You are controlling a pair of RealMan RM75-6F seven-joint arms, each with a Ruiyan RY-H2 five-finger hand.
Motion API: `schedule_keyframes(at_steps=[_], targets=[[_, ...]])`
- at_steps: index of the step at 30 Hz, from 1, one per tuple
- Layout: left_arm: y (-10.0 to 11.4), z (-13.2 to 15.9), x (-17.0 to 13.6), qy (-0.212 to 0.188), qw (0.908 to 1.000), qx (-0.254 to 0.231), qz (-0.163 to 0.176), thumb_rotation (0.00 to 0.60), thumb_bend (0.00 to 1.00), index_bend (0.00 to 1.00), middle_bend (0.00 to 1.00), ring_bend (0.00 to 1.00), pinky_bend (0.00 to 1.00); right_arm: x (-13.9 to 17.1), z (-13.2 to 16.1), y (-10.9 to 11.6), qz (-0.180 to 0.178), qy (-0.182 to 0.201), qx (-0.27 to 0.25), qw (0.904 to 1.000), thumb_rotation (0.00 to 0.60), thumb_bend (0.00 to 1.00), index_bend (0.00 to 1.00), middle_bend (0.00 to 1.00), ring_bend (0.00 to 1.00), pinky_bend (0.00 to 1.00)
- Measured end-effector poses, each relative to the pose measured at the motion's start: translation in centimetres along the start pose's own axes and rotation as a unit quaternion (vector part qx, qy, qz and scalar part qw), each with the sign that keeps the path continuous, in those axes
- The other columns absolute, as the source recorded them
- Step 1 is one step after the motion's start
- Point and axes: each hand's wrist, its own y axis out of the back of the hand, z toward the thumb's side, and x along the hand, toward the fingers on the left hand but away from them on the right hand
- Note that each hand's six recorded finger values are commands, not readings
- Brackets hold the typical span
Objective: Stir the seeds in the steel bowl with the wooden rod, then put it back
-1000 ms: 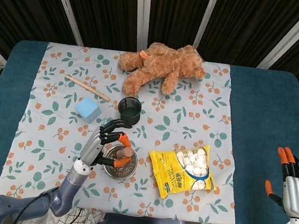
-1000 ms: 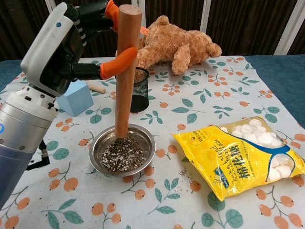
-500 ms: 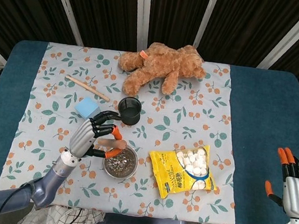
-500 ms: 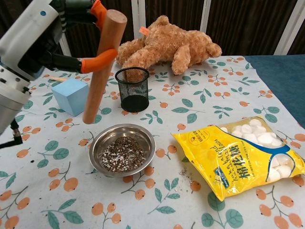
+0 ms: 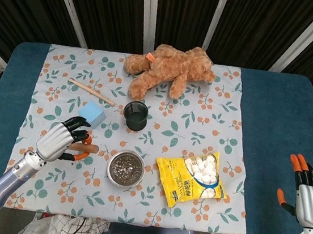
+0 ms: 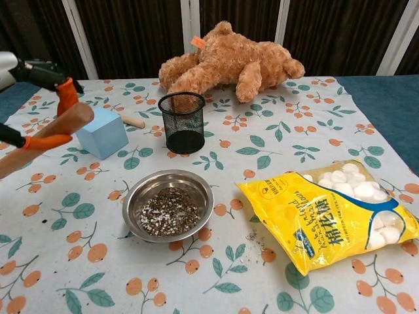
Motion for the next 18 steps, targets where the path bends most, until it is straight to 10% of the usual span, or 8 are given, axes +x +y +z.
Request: schedule_keyframes(at_steps=[18], targets=[[-4.0,-2.4,-2.7,0.009,0.9924,0.070,-0.101,0.600,0.78,0.61,0.69,0.29,0.22,0.0,0.0,0.0,0.000,0.000,-0.002,1.0000,0.600,0.42,0.00,0.00,0.00,0.00]])
